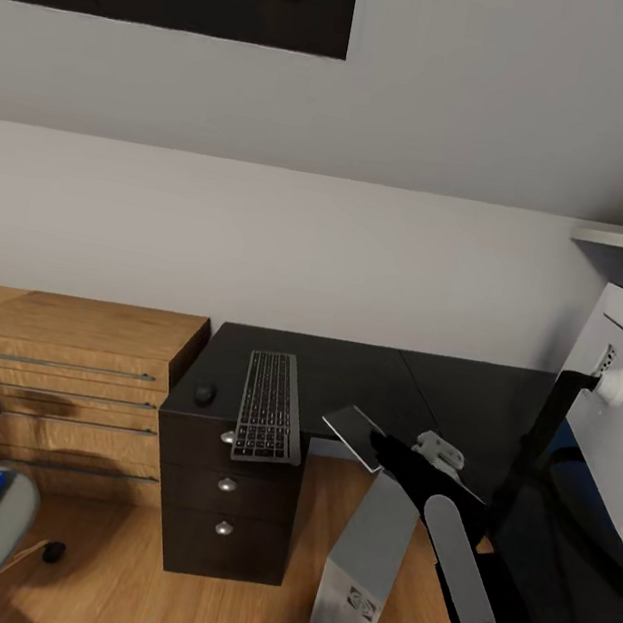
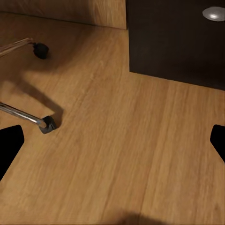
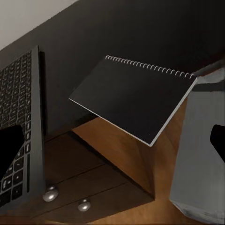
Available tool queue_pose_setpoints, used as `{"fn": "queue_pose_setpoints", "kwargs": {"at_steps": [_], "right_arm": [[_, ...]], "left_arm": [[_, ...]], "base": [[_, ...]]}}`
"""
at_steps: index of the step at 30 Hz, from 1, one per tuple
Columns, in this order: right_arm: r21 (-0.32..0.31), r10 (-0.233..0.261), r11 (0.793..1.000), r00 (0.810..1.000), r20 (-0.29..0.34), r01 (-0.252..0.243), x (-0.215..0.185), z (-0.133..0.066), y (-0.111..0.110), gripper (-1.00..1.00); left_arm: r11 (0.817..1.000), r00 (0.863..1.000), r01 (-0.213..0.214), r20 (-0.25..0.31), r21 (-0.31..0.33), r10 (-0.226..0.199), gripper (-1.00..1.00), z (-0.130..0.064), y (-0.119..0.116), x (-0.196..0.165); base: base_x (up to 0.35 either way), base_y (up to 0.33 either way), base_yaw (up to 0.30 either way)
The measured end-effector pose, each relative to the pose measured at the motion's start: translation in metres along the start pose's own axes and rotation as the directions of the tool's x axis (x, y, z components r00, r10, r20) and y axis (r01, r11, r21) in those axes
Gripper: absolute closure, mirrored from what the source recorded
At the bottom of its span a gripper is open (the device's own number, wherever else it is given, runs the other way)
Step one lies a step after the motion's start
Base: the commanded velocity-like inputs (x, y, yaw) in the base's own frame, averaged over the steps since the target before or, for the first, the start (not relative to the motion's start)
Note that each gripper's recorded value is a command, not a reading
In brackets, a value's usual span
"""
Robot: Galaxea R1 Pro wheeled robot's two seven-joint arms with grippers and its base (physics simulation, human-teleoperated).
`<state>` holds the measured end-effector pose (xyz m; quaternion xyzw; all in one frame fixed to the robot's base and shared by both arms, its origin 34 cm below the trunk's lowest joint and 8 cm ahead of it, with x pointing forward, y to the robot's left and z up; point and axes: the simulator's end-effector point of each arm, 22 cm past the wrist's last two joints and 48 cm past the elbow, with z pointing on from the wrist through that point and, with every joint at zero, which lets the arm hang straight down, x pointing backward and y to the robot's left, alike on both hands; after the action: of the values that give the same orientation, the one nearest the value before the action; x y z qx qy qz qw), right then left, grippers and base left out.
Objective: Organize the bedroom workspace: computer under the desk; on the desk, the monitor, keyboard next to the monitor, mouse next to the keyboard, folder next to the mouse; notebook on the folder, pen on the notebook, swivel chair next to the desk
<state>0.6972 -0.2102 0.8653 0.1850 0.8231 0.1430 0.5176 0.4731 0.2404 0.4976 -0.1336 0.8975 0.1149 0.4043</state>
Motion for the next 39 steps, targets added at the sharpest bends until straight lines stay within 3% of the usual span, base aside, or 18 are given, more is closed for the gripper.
{"fn": "queue_pose_setpoints", "kwargs": {"at_steps": [3,11,18,28,33,39], "right_arm": [[0.033,-0.047,0.998,0.998,0.034,0.046,-0.012,-0.002,-0.003,-1.0],[0.058,-0.057,0.997,0.996,0.075,0.052,-0.032,-0.007,0.0,-1.0],[0.077,-0.137,0.988,0.987,0.087,0.13,-0.038,-0.013,0.015,-1.0],[0.065,-0.103,0.993,0.984,0.142,0.095,-0.059,-0.019,0.021,-1.0],[0.068,-0.071,0.996,0.982,0.177,0.059,-0.068,-0.02,0.019,-1.0],[0.071,-0.071,0.996,0.982,0.174,0.059,-0.067,-0.018,0.017,-1.0]], "left_arm": [[1.0,1.0,-0.003,-0.005,-0.002,0.003,-1.0,-0.003,0.001,-0.002],[1.0,1.0,-0.003,-0.006,-0.002,0.003,-1.0,-0.012,0.003,-0.013],[1.0,1.0,-0.005,-0.009,-0.003,0.005,-1.0,-0.019,0.005,-0.022],[1.0,1.0,-0.007,-0.014,-0.005,0.007,-1.0,-0.026,0.007,-0.029],[0.999,0.998,-0.031,-0.05,-0.023,0.029,-1.0,-0.026,0.017,-0.01],[0.999,0.995,-0.041,-0.088,-0.036,0.037,-1.0,-0.027,0.024,0.007]], "base": [[0.0,0.0,0.0],[-0.002,0.0,0.0],[-0.163,0.0,0.0],[-0.02,0.0,0.0],[0.0,0.0,-0.005],[-0.195,0.014,-0.222]]}}
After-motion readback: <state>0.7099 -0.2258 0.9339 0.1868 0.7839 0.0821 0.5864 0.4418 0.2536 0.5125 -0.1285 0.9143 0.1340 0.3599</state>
